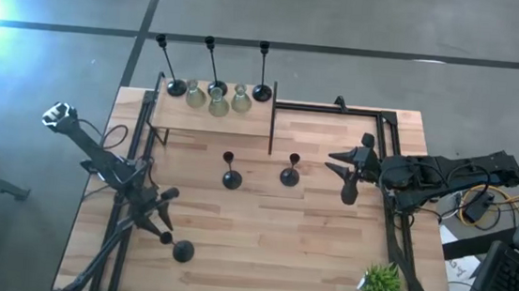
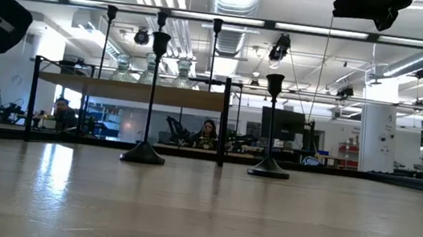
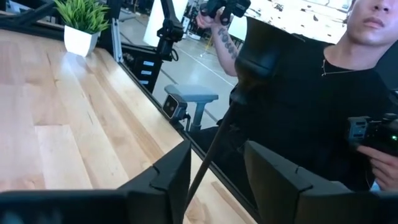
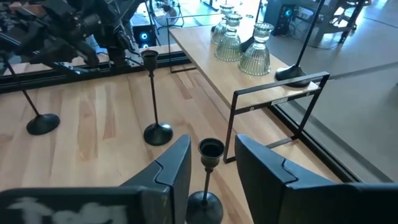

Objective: Pick & Place candle stick holders
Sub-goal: Put the medium black candle holder on the shelf

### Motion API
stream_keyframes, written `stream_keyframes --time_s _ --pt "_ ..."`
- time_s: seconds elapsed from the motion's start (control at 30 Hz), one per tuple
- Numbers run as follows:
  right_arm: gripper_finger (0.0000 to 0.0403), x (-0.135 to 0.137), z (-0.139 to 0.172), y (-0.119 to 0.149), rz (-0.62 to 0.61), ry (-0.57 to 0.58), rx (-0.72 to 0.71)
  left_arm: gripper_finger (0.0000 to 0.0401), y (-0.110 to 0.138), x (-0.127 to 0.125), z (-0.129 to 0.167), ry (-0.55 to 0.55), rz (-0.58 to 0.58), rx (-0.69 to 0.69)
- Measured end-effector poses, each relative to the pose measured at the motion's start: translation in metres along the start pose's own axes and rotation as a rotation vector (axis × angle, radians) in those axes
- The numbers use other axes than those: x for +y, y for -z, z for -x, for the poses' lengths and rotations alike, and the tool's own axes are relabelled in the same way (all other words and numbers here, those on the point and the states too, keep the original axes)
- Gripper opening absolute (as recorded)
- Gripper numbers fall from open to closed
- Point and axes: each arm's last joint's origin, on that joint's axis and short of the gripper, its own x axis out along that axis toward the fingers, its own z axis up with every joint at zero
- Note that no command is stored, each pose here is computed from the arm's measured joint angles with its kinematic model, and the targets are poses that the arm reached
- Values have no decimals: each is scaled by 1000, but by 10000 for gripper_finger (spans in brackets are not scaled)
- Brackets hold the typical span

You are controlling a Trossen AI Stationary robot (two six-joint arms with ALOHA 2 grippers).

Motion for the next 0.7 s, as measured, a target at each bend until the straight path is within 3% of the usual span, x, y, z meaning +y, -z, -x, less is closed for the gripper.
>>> stream_keyframes --time_s 0.7 --pt "121 0 0 -1 0 -4 -4 163 0 1 -18 50 1 6"
